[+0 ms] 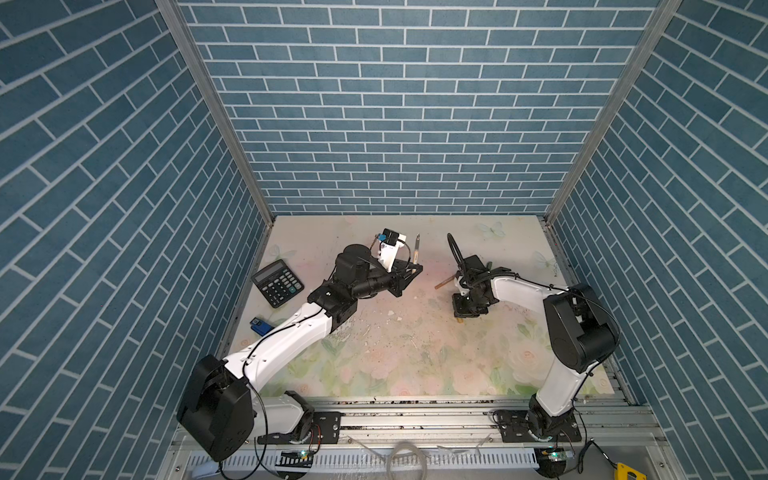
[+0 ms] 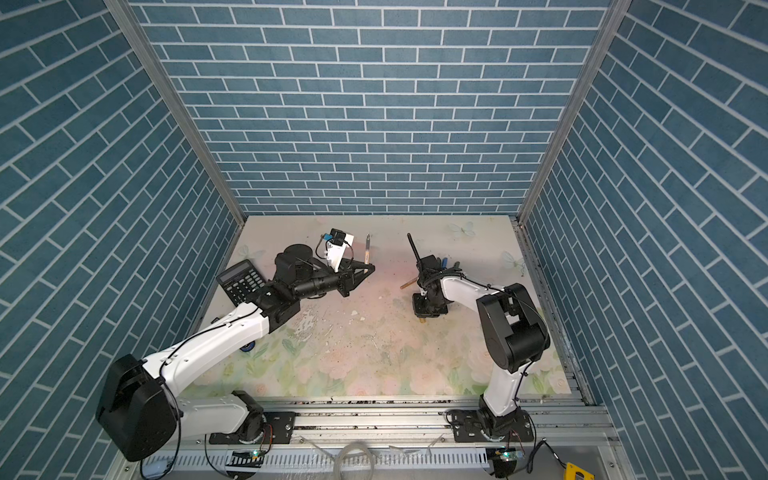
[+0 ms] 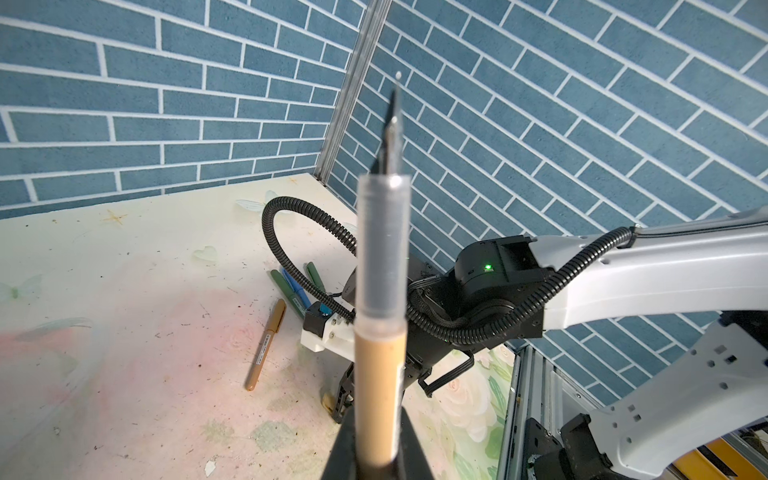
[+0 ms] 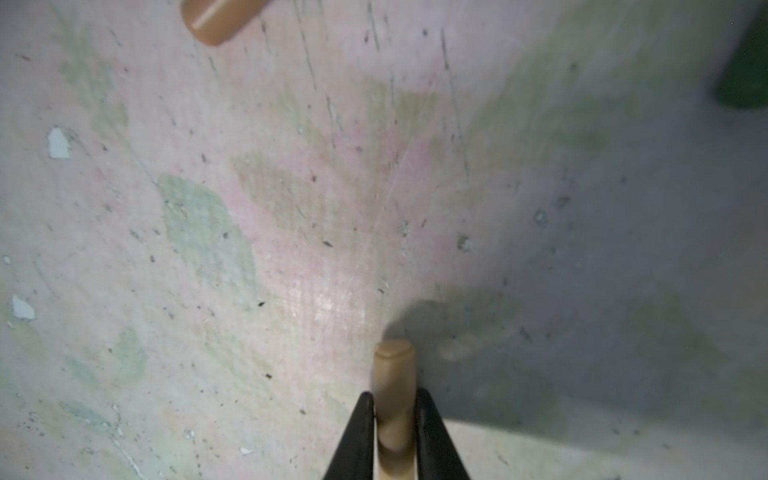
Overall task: Insert the pens into the pen caps
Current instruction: 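Grasp the tan cap with the right gripper while the left holds the pen, then lift the tan cap and carry it above the pen tip with the right gripper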
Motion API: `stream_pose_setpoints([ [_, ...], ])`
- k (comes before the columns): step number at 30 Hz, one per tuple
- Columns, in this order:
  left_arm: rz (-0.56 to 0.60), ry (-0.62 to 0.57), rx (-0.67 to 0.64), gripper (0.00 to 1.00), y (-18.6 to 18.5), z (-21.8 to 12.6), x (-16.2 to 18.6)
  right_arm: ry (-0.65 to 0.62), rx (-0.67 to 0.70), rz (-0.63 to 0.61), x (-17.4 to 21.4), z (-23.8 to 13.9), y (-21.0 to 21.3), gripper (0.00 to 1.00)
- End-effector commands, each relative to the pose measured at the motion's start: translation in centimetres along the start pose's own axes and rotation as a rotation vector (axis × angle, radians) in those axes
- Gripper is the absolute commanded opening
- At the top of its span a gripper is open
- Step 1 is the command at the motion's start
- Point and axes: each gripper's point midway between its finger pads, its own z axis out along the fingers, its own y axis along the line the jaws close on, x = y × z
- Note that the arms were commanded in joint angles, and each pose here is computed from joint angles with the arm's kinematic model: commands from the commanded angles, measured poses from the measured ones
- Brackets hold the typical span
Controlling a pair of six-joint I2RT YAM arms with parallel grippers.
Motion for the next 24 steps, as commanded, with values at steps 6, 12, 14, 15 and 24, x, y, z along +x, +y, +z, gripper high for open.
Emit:
stream_pose_setpoints([
  [6,0.002,0.007,0.013,0.0,-0.2,0.3,0.3,0.02,0.053,-0.008,1.0,1.3,-0.8,0.15],
  [12,0.001,0.011,0.005,0.0,0.0,0.4,0.5,-0.038,0.038,-0.023,0.3,-0.2,0.6,0.13],
  [14,0.007,0.007,0.002,0.0,0.0,0.3,0.4,-0.084,0.033,-0.023,-0.3,-1.5,0.9,0.12],
  [15,0.01,0.006,0.0,0.0,0.1,0.3,0.4,-0.116,0.022,-0.027,-0.7,-2.5,1.3,0.12],
  [24,0.065,-0.018,-0.022,0.0,0.5,0.0,0.5,-0.495,-0.15,-0.1,-5.2,-12.2,5.9,0.1],
])
